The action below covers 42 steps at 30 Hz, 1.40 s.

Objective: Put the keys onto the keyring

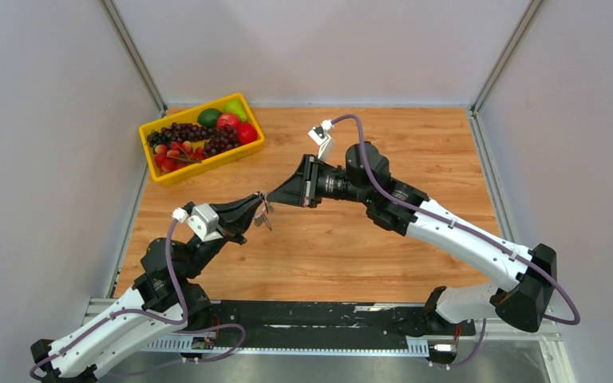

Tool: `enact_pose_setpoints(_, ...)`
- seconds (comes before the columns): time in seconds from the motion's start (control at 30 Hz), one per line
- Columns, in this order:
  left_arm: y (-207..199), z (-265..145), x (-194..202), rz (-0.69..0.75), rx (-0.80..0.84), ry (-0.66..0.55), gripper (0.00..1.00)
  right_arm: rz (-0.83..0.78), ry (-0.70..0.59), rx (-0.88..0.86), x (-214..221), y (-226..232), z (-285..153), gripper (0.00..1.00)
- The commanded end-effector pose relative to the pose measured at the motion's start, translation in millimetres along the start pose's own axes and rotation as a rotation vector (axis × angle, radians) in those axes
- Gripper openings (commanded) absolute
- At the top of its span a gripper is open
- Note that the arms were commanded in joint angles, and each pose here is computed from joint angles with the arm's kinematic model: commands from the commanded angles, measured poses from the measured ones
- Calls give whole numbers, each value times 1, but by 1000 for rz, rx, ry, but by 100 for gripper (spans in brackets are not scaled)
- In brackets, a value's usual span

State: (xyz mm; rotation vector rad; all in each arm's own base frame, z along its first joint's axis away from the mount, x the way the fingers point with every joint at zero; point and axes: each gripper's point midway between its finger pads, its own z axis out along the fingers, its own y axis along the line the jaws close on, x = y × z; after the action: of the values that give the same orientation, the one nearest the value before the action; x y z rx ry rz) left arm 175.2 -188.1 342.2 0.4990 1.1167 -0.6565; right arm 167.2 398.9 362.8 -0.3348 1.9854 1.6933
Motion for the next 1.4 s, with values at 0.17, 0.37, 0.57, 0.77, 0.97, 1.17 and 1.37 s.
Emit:
enact_pose_setpoints(0.17,10,0,-16,-1,-55,-45,0,-77,-62,60,2,-13,-29,0)
enact_pose_setpoints(0.37,15,-1,-17,-7,-82,-28,1,-113,-71,215,13,-69,-60,0)
enact_pose_setpoints(0.57,15,-1,-17,-15,-81,-15,0,-221,-30,446,35,-129,-93,0)
enact_pose_setpoints(0.77,14,1,-13,-18,-78,4,0,-282,27,527,54,-156,-111,0)
enact_pose_setpoints(0.97,17,2,-4,-22,-100,44,0,-307,85,600,65,-187,-110,18)
enact_pose_setpoints(1.17,31,-1,-2,-11,-177,98,0,-318,110,587,60,-202,-80,42)
enact_pose_setpoints(1.37,47,-12,-7,6,-263,157,0,-355,165,521,60,-224,-33,50)
